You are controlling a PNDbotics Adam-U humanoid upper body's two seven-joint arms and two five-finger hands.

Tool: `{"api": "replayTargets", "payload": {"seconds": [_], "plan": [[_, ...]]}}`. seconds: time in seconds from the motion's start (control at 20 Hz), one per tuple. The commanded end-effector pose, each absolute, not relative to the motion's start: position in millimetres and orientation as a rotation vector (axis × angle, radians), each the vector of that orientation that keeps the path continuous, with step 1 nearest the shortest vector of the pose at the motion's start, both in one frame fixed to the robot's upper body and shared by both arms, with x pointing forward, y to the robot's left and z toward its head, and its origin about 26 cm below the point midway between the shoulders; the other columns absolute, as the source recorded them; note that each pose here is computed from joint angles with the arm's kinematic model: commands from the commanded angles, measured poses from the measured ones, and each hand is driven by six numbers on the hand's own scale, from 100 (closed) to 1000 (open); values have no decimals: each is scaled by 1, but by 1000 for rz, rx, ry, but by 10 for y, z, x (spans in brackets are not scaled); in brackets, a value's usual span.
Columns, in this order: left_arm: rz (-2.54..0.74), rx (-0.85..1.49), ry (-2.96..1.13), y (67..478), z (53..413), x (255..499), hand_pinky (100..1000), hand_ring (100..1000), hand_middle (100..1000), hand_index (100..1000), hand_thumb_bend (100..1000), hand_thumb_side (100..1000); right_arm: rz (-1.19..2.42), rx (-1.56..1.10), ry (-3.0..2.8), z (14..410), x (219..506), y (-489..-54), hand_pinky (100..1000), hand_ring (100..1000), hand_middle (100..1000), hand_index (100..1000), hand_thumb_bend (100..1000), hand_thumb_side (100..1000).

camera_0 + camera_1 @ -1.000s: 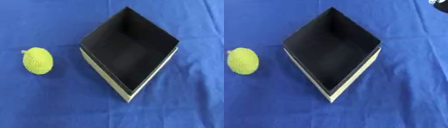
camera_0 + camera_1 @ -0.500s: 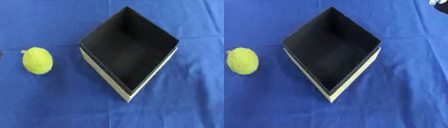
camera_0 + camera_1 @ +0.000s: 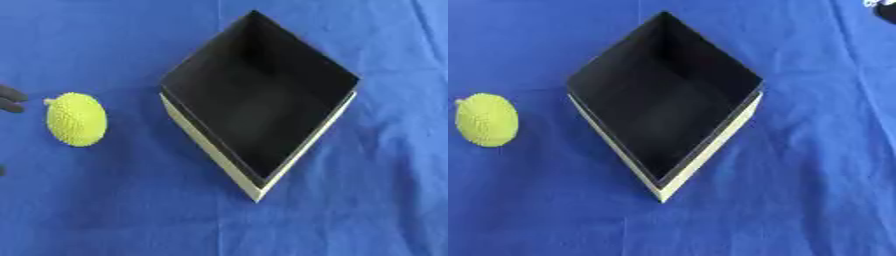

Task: Pick up objects on the table and place them in the box.

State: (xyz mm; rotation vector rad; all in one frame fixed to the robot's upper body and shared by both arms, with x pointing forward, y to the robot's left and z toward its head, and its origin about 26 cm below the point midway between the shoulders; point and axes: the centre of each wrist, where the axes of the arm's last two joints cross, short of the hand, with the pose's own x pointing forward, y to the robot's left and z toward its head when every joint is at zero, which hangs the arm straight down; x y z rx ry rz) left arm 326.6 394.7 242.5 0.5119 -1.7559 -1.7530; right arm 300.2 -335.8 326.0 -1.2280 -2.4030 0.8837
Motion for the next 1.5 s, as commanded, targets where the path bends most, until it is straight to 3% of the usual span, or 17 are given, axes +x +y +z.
{"api": "replayTargets", "payload": {"seconds": [0.05, 0.85, 1.5], "plan": [[-1775, 497, -1734, 3941, 2520, 3291, 894, 878, 854, 870, 457, 100, 892, -1236, -2426, 3340, 2965, -3346, 826, 807, 684, 840, 100, 100], [-1801, 520, -1681, 3816, 2449, 3550, 882, 879, 853, 863, 444, 100, 881, -1205, -2439, 3327, 2982, -3325, 827, 810, 679, 842, 100, 135], [-1725, 641, -1790, 3685, 2480, 3770, 810, 821, 783, 834, 426, 100, 869, -1191, -2440, 3317, 2997, -3333, 827, 814, 673, 843, 100, 185]]}}
